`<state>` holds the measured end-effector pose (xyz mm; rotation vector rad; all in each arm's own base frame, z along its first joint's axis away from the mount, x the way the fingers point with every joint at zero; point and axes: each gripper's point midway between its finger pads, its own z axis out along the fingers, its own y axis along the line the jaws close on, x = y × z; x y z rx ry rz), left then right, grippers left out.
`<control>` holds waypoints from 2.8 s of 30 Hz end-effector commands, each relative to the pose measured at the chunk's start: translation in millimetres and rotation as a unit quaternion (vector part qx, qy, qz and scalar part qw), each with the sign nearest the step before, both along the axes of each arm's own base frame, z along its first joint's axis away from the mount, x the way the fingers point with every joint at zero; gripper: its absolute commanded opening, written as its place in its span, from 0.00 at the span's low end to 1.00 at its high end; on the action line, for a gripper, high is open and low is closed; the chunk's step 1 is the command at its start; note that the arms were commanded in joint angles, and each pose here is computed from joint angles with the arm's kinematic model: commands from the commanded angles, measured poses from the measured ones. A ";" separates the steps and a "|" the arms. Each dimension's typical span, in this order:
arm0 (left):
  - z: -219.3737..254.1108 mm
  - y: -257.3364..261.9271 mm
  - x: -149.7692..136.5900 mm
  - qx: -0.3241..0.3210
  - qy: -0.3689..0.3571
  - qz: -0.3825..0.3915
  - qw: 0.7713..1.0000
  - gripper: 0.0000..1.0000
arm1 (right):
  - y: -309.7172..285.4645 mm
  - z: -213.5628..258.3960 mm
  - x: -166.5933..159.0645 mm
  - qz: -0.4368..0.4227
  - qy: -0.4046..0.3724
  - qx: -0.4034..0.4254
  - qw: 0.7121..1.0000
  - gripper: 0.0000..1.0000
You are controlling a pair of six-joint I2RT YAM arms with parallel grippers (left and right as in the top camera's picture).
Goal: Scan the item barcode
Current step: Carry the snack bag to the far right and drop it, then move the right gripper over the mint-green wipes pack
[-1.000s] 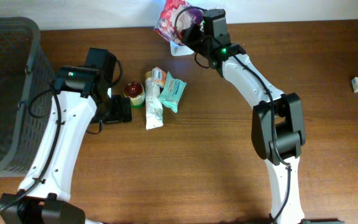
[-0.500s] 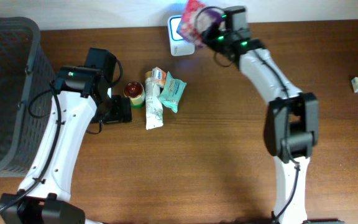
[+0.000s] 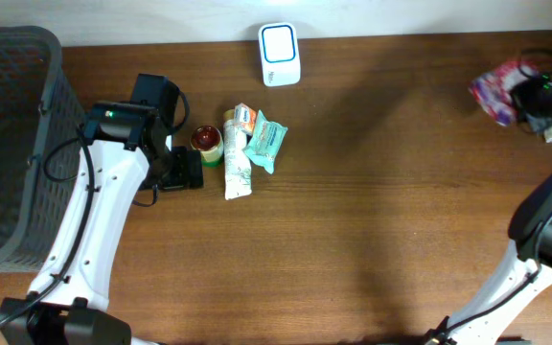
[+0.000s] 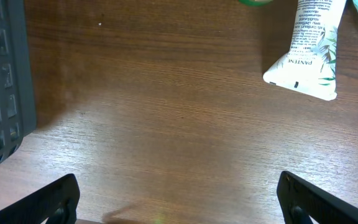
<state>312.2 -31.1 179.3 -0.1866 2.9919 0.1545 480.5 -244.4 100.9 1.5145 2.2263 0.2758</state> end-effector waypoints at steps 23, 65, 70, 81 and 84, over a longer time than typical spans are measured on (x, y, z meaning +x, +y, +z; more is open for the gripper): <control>3.2 2.4 -1.8 0.002 -0.006 0.007 1.000 0.99 | 163.3 127.3 6.7 0.212 -0.059 -0.083 0.972 0.93; 3.2 2.4 -1.8 0.002 -0.006 0.007 1.000 0.99 | 519.9 -51.5 -22.7 0.539 -0.144 -0.091 0.825 0.86; 3.2 2.4 -1.8 0.002 -0.006 0.007 1.000 0.99 | 537.4 -75.1 -24.8 0.545 -0.145 -0.082 0.822 0.82; 3.2 2.4 -1.8 0.002 -0.006 0.007 1.000 0.99 | 504.5 -75.3 -30.7 0.541 -0.085 -0.163 0.821 0.43; 3.2 2.4 -1.8 0.002 -0.006 0.007 1.000 0.99 | 477.3 -54.2 -33.6 0.519 -0.053 -0.207 0.828 0.37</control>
